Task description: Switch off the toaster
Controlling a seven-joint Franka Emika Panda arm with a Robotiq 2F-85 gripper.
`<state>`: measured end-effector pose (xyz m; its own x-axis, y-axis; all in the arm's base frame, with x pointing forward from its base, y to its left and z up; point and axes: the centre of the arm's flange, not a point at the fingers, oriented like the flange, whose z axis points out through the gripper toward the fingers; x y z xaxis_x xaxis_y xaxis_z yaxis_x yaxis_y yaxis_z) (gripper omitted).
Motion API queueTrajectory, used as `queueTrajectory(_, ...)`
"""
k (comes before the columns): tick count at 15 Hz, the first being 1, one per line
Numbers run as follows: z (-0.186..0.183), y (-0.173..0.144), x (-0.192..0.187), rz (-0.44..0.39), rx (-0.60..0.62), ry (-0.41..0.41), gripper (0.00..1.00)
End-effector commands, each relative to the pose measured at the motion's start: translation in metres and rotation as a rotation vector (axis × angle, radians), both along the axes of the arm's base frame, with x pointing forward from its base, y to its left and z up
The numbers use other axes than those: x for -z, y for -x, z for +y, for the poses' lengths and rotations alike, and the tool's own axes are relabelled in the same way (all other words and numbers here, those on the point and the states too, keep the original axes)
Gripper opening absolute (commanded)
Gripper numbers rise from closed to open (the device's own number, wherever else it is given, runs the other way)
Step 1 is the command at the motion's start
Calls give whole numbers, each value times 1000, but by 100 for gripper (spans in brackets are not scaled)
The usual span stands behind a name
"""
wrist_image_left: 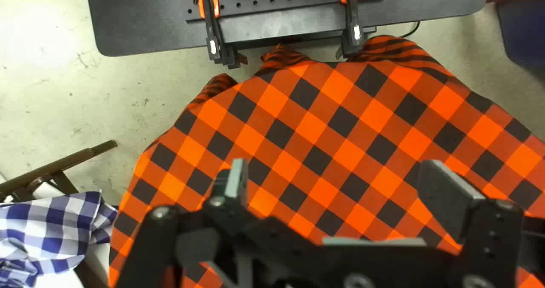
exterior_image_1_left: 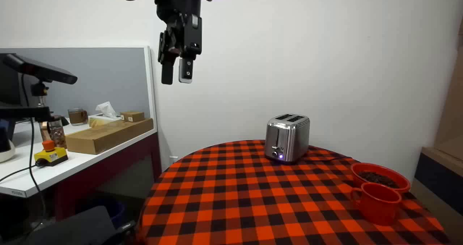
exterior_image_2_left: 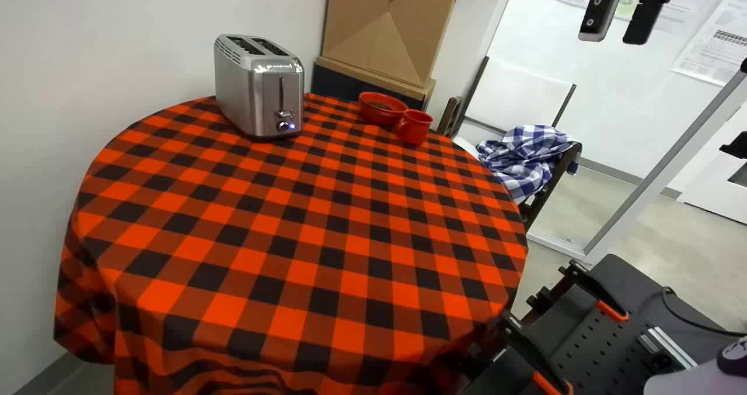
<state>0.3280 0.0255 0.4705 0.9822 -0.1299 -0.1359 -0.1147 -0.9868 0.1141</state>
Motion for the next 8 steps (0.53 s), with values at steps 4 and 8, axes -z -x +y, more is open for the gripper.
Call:
queueTrajectory(4, 0, 0, 0, 0, 0, 0, 100)
queueTrajectory(8, -3, -37, 18, -27, -70, 59, 100)
